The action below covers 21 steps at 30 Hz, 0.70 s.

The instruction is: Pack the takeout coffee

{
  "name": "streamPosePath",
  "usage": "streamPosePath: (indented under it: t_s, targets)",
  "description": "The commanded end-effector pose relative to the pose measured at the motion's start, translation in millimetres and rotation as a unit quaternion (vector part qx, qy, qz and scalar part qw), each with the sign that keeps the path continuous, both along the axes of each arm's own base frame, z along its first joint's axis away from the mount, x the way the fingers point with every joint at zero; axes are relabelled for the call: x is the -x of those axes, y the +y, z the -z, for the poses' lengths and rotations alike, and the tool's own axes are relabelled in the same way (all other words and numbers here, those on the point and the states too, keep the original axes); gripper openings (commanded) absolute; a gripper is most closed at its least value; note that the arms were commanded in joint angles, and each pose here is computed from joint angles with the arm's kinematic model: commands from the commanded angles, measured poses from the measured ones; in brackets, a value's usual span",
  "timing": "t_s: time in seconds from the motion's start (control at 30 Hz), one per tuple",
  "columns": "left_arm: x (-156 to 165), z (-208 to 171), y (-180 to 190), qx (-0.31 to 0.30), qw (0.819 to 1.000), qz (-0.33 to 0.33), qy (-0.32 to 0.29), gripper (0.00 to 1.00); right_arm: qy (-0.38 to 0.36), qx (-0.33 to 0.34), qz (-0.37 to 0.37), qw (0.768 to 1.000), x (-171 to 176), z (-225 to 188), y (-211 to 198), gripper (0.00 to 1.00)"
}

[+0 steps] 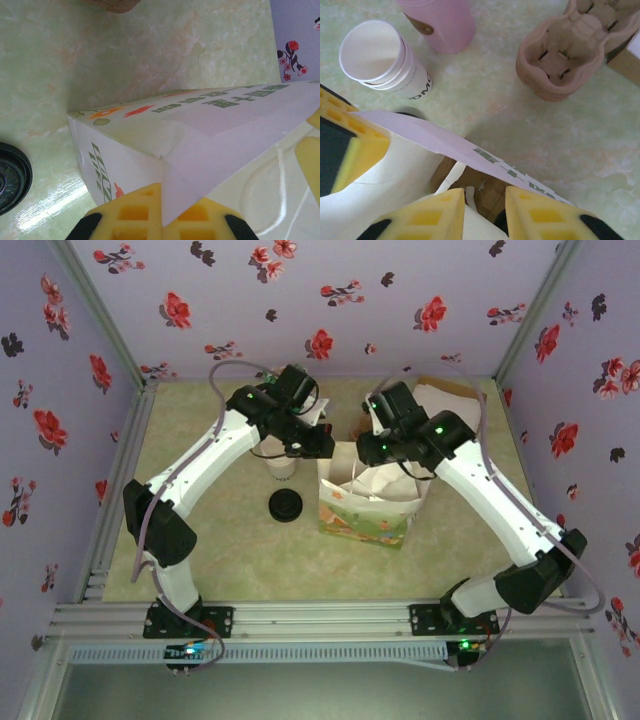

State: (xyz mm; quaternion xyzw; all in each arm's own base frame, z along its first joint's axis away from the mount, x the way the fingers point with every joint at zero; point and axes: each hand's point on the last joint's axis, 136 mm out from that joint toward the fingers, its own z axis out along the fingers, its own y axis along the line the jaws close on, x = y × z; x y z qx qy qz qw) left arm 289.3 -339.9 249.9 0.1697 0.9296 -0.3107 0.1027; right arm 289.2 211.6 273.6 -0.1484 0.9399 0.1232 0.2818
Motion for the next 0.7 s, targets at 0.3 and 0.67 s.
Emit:
streamPosePath:
  t_s: [0.3,0.67]
  targets:
    - [6,-18,0,0.017,1.0,0.004,-0.014,0.0,0.026,-0.026,0.015,0.999,39,9,-20,0.41]
    - [1,-39,2,0.027,0.999,-0.003,-0.044,0.42,-0.089,-0.047,0.065,0.993,10,-79,-61,0.86]
